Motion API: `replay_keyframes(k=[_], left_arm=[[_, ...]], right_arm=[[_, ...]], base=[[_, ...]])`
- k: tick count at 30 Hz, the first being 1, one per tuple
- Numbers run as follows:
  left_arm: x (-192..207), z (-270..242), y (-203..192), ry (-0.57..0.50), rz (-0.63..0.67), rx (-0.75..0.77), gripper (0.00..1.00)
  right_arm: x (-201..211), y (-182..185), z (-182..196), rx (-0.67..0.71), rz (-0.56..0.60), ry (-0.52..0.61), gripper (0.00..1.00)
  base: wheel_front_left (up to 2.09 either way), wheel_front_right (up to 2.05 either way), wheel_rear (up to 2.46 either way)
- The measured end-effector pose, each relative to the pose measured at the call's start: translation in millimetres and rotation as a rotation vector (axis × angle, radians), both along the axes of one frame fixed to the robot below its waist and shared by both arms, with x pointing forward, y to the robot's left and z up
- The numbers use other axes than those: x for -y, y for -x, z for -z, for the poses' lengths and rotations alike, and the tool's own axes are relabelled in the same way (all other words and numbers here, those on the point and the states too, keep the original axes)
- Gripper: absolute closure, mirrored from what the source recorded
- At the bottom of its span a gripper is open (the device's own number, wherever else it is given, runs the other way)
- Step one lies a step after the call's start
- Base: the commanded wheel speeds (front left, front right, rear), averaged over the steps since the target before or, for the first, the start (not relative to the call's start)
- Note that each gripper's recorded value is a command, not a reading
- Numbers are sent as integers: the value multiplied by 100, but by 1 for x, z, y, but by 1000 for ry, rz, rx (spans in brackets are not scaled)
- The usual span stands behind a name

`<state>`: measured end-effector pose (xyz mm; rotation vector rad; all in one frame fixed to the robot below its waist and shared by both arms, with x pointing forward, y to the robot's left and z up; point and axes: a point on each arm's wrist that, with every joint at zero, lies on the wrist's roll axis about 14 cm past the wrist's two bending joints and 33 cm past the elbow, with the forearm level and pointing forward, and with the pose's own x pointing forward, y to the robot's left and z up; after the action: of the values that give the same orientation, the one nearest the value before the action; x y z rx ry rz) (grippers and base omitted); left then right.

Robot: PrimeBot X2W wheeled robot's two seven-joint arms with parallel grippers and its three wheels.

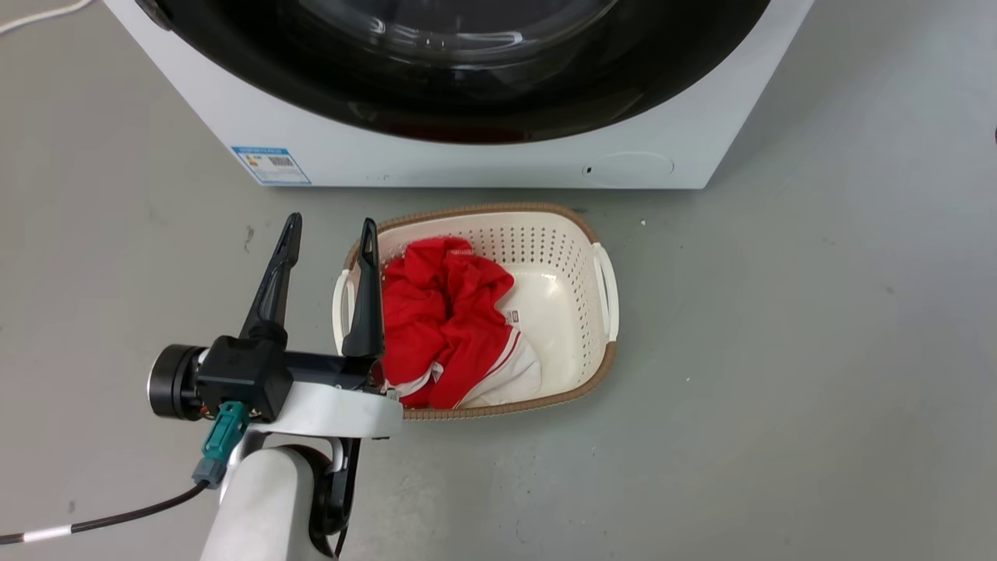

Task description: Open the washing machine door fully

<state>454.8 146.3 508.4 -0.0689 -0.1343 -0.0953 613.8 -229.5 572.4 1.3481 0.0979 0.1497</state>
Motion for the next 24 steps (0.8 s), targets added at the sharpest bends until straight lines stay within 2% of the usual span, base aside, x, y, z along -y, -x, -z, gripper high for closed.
replay_keyframes(k=[13, 24], left_arm=[[-1, 16, -18, -17, 8, -17, 0], [-5, 35, -25, -17, -4, -58, 0]], right_arm=[[-62, -55, 17, -72, -208, 137, 100], [-93, -73, 41, -105, -320, 146, 100]], base=[[0, 0, 0], [0, 0, 0]])
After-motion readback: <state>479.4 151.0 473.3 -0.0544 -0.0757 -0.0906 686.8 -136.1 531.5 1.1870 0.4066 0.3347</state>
